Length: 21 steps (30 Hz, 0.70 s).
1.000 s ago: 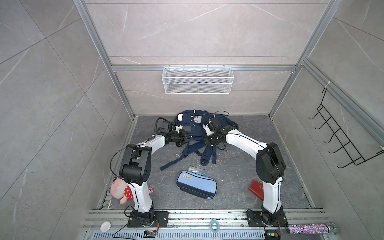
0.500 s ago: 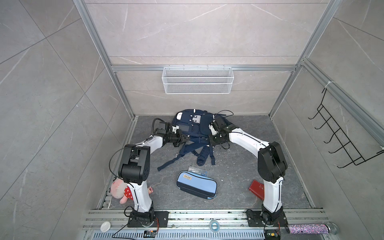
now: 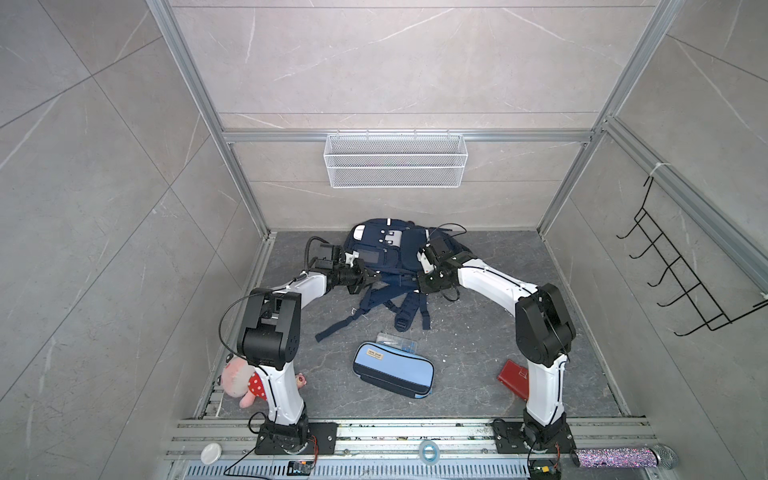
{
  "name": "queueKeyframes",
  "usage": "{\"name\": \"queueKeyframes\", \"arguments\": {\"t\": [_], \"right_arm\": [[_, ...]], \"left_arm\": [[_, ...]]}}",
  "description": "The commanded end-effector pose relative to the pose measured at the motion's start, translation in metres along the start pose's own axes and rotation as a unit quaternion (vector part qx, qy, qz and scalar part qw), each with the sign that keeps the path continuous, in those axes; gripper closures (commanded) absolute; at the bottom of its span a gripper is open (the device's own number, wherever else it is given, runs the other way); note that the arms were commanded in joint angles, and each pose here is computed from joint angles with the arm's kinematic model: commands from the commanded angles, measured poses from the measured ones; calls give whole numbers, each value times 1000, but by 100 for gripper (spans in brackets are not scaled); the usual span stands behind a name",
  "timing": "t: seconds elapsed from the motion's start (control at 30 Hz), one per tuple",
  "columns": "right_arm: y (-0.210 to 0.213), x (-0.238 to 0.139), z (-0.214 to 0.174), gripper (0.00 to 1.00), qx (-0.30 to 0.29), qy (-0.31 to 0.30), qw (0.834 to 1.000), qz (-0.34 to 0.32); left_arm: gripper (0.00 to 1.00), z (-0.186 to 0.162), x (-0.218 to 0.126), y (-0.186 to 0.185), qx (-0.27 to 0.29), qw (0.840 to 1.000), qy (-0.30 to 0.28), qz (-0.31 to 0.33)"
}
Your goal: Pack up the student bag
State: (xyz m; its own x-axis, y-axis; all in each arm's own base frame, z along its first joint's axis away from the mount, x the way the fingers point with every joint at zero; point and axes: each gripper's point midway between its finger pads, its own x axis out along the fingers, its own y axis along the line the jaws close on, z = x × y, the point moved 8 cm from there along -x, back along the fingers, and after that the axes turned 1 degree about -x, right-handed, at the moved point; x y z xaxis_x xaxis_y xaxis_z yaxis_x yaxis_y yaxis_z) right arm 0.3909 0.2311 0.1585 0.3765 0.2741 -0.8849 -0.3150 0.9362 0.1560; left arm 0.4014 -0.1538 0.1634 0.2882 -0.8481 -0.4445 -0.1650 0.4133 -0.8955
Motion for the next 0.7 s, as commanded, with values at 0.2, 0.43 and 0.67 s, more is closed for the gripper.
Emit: {"name": "queueKeyframes", "arguments": {"t": [0.2,0.43,0.67], "right_arm": [[-32,-34,-6,100,31,-32,999,-8],[7,-40,0,49,-80,-20,994,73],[33,-29,11,36,-73,-28,991,110]], "left_arm": [[100,22,-23,-20,42,998,-42,-27],[100,20,-26,-26,63,997,-25,-27],[100,10,-31,-28,67,997,-16,-23]]}}
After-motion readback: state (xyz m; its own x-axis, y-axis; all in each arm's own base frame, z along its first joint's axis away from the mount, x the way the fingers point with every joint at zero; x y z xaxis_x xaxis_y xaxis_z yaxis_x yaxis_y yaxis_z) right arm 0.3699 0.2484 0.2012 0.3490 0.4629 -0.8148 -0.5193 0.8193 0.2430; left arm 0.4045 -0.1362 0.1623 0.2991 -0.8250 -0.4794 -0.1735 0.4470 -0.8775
